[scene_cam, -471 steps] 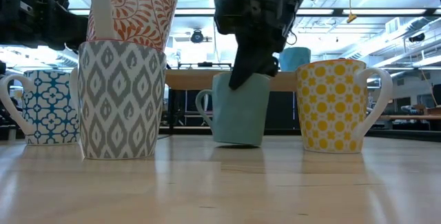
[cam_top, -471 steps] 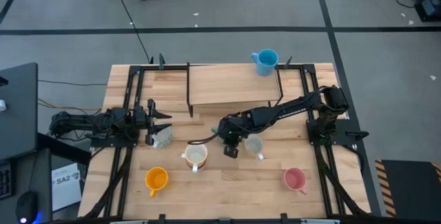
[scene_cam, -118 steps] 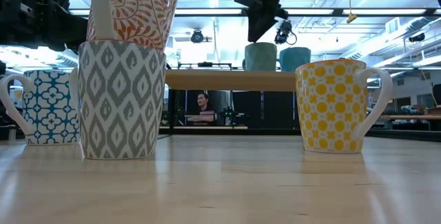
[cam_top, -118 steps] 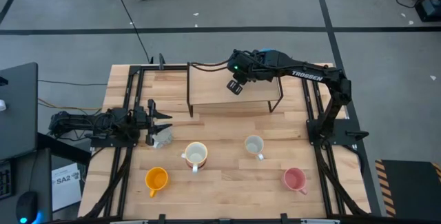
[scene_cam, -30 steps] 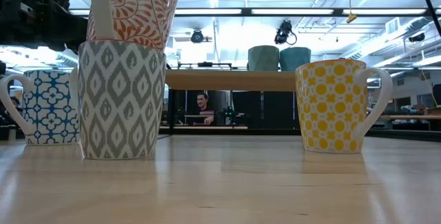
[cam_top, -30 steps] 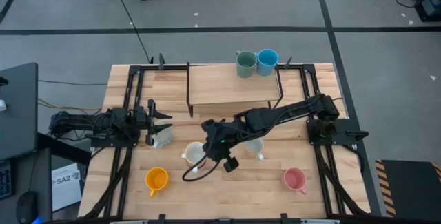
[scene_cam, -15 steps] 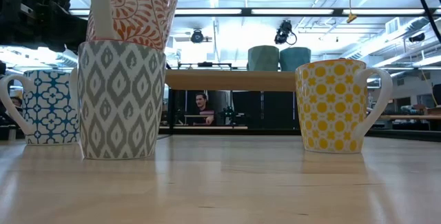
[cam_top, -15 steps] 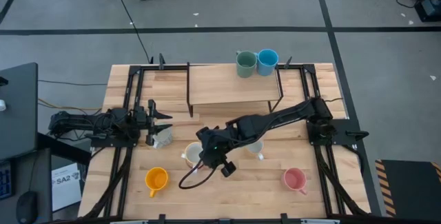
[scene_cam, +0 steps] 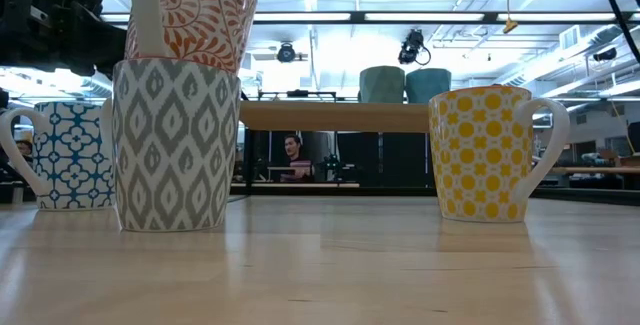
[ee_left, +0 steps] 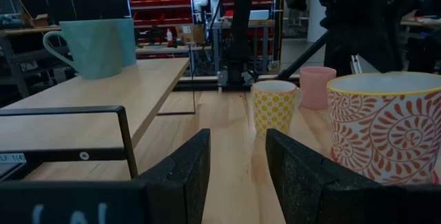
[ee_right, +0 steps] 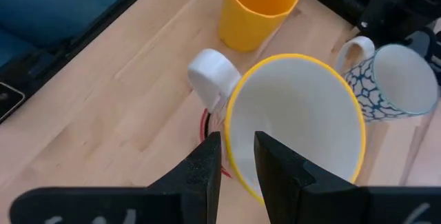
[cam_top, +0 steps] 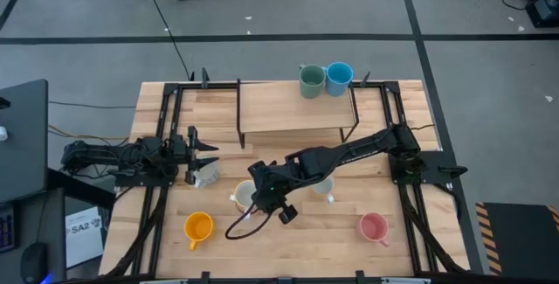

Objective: Place coffee mugs
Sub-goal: Put the white-orange mug on the shelf

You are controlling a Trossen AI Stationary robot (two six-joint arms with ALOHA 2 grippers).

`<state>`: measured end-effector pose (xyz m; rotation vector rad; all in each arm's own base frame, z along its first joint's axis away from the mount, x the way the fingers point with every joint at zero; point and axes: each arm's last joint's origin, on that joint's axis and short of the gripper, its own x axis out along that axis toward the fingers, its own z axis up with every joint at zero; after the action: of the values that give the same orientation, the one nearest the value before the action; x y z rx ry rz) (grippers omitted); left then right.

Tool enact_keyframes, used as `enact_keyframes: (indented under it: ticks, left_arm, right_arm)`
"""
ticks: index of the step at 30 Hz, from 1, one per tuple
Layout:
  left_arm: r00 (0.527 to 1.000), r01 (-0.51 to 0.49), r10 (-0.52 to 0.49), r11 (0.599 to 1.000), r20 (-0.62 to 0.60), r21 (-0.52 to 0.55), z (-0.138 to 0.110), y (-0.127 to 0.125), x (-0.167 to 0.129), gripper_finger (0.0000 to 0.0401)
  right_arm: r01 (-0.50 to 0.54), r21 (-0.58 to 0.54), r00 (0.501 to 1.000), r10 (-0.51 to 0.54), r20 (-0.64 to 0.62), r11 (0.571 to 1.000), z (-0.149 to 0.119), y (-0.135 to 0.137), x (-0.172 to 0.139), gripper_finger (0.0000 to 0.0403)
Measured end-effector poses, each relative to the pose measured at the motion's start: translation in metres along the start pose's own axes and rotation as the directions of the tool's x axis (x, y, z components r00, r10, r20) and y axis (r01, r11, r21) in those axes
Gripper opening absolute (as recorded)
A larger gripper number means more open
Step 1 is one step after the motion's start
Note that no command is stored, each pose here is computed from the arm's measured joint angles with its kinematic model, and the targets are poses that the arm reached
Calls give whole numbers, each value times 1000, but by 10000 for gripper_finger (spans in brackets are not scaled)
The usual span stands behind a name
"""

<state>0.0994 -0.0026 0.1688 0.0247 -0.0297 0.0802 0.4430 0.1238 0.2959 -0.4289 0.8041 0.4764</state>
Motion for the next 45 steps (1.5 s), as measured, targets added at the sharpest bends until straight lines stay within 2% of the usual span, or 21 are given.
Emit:
enact_keyframes:
  ticks: [8, 22, 36, 45]
  left_arm:
    - [1000, 0, 0, 1000, 0, 0, 0, 0, 0, 148]
    - [1000, 0, 0, 1000, 0, 0, 0, 0, 0, 148]
    - [1000, 0, 0, 1000, 0, 0, 0, 0, 0, 148]
    - [1000, 0, 0, 1000, 0, 0, 0, 0, 0, 148]
  right_arm:
    - [-8, 2, 1000, 8, -20, 1000, -12, 4, 15, 94]
    - [6, 3, 1000, -6, 9, 1000, -11, 1, 16, 93]
    - [4, 7, 1000, -4, 7, 1000, -11, 0, 16, 24]
    - [6, 6, 1000, -6, 8, 1000, -11, 0, 16, 34]
